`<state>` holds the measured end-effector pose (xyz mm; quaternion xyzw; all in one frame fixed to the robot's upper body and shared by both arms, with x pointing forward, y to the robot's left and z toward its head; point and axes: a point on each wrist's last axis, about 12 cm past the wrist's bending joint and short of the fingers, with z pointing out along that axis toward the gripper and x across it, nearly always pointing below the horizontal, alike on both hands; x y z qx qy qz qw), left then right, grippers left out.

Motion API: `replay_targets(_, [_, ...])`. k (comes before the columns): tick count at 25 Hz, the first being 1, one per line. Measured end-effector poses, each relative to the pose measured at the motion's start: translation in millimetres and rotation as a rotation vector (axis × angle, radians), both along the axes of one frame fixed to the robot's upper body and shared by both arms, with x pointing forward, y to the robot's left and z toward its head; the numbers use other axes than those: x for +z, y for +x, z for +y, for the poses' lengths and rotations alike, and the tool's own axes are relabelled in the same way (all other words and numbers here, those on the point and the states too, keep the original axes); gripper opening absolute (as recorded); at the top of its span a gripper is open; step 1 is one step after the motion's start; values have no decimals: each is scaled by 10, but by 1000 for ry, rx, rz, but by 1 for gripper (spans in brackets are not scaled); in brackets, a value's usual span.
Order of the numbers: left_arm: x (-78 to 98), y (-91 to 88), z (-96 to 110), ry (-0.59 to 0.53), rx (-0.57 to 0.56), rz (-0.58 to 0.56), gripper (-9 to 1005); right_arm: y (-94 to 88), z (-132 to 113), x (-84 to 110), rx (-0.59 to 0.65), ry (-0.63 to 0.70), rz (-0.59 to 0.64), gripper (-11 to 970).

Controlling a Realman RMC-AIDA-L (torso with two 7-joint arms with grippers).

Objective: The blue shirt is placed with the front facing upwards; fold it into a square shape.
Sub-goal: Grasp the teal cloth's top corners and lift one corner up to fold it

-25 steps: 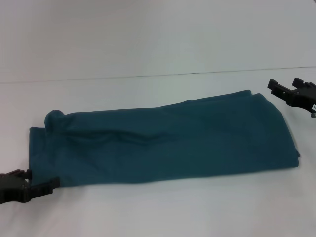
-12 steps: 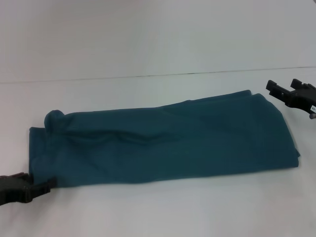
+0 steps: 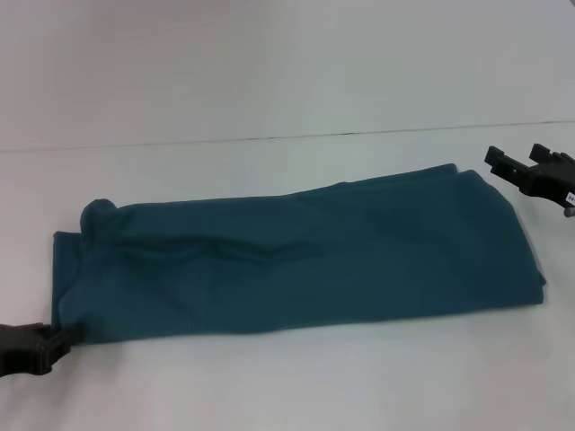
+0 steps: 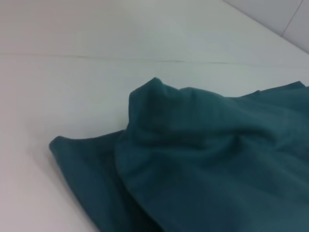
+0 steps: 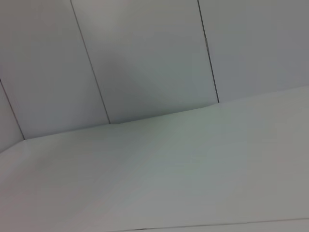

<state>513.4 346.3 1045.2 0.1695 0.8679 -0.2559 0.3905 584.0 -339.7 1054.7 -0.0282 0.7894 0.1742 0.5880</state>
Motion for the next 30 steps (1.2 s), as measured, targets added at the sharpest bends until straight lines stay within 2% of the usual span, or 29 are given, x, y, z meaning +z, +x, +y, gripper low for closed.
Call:
replay_targets(1, [-4, -10, 10, 3, 0, 0, 183, -2, -2, -1, -1, 0, 0, 884])
replay_targets(12, [-14, -75, 102, 28, 4, -5, 30, 20, 15, 7, 4, -9, -1, 883])
replay_targets(30, [5, -74, 122, 29, 1, -25, 38, 32, 16, 15, 2, -8, -2, 884])
